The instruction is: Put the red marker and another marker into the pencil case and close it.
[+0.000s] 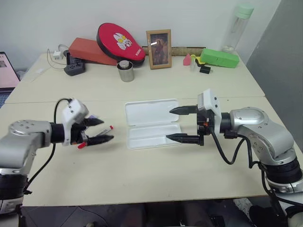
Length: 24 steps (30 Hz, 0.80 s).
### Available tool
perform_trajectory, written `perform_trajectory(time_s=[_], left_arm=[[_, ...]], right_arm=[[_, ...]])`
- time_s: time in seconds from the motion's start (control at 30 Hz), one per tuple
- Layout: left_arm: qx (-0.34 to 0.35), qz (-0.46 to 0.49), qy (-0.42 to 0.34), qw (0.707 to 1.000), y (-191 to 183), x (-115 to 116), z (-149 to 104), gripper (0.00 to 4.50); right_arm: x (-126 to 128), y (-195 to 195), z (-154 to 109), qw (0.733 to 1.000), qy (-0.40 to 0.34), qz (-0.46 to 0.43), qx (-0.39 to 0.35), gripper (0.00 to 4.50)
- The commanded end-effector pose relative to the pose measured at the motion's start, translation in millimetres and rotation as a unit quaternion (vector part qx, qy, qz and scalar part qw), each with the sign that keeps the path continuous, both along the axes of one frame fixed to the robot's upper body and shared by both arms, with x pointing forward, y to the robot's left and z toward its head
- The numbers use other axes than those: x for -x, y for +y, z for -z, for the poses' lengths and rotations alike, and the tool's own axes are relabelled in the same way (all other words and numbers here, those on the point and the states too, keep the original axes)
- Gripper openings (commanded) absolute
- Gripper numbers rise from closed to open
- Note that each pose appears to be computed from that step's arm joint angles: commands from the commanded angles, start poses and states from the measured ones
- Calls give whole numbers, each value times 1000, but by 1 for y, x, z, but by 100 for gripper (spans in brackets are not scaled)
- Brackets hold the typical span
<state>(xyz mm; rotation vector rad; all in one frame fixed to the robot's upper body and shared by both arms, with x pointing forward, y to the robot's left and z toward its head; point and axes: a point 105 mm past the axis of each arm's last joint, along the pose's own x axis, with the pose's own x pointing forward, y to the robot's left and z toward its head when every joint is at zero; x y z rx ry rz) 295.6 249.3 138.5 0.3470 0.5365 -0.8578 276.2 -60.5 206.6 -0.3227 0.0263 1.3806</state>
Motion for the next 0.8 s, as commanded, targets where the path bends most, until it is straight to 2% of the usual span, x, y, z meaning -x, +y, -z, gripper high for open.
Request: perform_trajectory(time_s=[0.03,0.2,0.33,0.43,0.57,0.6,0.8], left_arm=[[-44,-29,-8,999,17,-8,2,449],[-37,-43,-23,998,18,-20,2,449],[-36,-42,-12,998,18,-21,10,449],[-27,-38,12,999,15,-17,20,449],[-68,-54,42,995,27,-15,40,449],[-73,-66,42,994,30,-18,42,420],[-76,-66,46,994,31,-19,46,316]], right_arm=[[5,0,-10,1000,-21,0,-10,450],[6,-1,-9,1000,-19,6,-11,450],[9,-2,-6,1000,-16,6,-8,450],[9,-2,-7,1000,-16,7,-8,450],[8,-3,-9,1000,-21,10,-6,450],[7,-4,-10,1000,-23,13,-7,450],[7,-7,-10,1000,-23,18,-4,450]])
